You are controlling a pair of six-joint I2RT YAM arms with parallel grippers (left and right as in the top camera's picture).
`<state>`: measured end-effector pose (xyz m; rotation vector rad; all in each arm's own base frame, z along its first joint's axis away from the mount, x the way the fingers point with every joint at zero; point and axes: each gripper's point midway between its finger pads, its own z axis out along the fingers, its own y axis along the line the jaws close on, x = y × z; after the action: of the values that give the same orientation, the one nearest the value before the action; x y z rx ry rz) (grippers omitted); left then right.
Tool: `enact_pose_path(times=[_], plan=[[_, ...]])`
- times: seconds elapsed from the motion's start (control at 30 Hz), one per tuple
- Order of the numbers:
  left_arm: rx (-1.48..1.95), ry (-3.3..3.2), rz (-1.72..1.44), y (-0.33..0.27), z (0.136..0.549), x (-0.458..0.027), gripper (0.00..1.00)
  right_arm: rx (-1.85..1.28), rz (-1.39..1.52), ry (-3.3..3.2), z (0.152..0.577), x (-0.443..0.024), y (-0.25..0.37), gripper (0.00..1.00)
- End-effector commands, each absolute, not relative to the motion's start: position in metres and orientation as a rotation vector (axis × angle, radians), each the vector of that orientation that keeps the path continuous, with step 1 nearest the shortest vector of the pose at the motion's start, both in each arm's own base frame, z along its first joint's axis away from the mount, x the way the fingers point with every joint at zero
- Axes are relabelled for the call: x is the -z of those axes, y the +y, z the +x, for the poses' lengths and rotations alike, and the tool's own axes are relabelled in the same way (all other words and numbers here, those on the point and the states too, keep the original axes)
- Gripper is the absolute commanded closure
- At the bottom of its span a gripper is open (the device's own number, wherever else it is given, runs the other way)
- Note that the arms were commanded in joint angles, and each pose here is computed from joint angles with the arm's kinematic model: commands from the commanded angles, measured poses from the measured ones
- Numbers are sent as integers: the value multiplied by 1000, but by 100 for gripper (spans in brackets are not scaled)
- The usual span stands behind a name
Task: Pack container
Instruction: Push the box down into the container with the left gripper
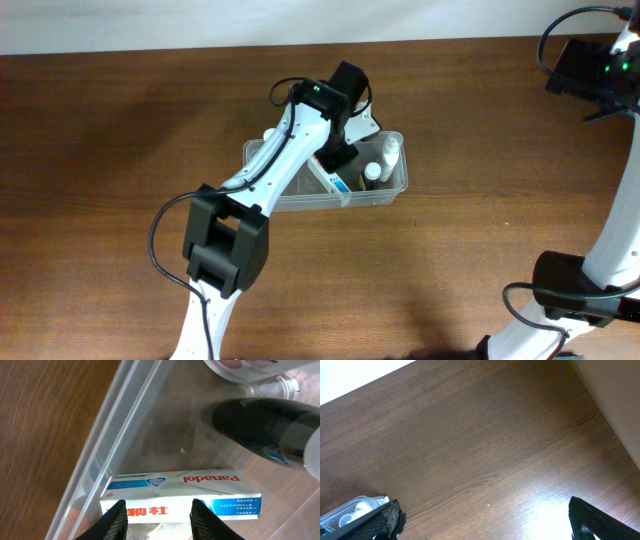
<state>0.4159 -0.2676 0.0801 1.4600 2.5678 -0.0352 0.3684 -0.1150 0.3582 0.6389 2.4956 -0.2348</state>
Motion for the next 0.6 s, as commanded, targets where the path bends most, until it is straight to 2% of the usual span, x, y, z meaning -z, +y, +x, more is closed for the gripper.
enact_pose_path(times=[0.0,0.57], plan=[[40,2603,1466,-269,416,-63,58,251,634,2469,362,-368,-116,2],[34,2679,1510,-259,400,-56,59,251,634,2469,362,-368,-116,2]])
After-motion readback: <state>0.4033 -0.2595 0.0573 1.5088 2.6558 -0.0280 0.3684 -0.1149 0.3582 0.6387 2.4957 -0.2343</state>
